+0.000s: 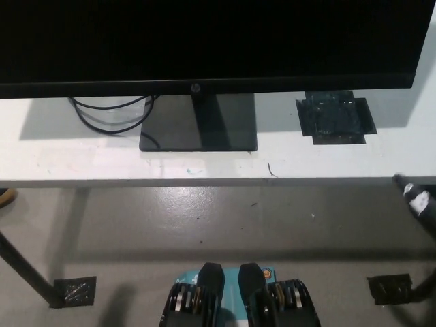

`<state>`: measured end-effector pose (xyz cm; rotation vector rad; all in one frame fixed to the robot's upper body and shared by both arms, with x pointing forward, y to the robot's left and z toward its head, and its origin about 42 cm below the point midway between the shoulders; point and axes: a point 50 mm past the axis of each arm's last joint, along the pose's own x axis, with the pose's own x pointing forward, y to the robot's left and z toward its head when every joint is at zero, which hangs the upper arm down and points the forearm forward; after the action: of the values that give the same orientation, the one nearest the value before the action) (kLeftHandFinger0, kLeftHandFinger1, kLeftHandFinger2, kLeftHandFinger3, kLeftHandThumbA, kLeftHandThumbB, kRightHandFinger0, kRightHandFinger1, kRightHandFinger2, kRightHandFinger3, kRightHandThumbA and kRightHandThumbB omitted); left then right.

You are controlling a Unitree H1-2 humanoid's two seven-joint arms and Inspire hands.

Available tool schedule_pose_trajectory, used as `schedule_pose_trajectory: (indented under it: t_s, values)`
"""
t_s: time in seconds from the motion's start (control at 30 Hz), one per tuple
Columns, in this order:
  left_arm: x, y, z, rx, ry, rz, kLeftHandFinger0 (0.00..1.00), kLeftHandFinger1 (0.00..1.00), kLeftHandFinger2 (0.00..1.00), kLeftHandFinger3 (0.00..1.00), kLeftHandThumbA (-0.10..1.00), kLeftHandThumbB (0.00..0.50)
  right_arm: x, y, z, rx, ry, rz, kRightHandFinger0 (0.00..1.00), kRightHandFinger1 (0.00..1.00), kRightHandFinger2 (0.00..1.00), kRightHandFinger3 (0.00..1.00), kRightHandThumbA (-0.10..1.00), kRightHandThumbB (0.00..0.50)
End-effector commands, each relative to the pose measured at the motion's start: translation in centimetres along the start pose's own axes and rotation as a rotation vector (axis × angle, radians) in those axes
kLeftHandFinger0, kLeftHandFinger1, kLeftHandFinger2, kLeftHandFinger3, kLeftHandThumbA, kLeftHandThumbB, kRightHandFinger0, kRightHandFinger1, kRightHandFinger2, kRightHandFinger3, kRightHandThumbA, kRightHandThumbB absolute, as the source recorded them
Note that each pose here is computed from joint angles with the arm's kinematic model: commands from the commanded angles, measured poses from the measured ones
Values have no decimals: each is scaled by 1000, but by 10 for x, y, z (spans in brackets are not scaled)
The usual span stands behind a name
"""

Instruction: The monitor is placed at the center of the table and the robot uses both its hand to grab the left and right sides of the monitor to tilt the angle of the monitor downwards

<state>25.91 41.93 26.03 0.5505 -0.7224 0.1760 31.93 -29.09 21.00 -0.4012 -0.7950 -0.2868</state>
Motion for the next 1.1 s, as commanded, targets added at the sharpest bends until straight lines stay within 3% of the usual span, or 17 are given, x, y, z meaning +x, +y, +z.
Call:
schedule_pose_trajectory:
  t_s: [0.0, 0.07, 0.47, 0.5, 0.63, 0.8, 0.87, 1.07]
  values:
    - [23, 35, -3, 9, -53, 5, 1000, 1000, 1000, 1000, 1000, 500, 41, -18, -7, 40, -59, -23, 1000, 1000, 1000, 1000, 1000, 384]
    - [32, 45, -11, 55, -34, 4, 1000, 1000, 1000, 1000, 1000, 500, 59, -24, -18, 58, -32, -24, 1000, 1000, 1000, 1000, 1000, 404]
    - [81, 89, -23, 192, 99, 14, 1000, 1000, 1000, 1000, 1000, 500, 148, -36, -47, 64, -3, 147, 1000, 1000, 1000, 1000, 1000, 417]
    - [86, 92, -23, 196, 116, 16, 1000, 1000, 1000, 1000, 1000, 500, 156, -36, -48, 82, 1, 166, 1000, 1000, 1000, 1000, 1000, 442]
    - [106, 104, -27, 261, 156, 5, 1000, 1000, 1000, 1000, 1000, 500, 185, -39, -53, 284, 87, 304, 1000, 1000, 1000, 1000, 1000, 426]
    - [135, 116, -31, 258, 178, -46, 1000, 1000, 1000, 1000, 1000, 438, 221, -40, -48, 447, 173, 460, 1000, 1000, 1000, 1000, 1000, 477]
    - [143, 117, -33, 226, 192, -44, 1000, 1000, 1000, 1000, 1000, 409, 229, -40, -48, 477, 188, 488, 1000, 1000, 1000, 1000, 1000, 461]
    - [155, 119, -41, 151, 245, -41, 1000, 1000, 1000, 1000, 998, 423, 241, -38, -47, 493, 207, 512, 1000, 1000, 1000, 1000, 1000, 450]
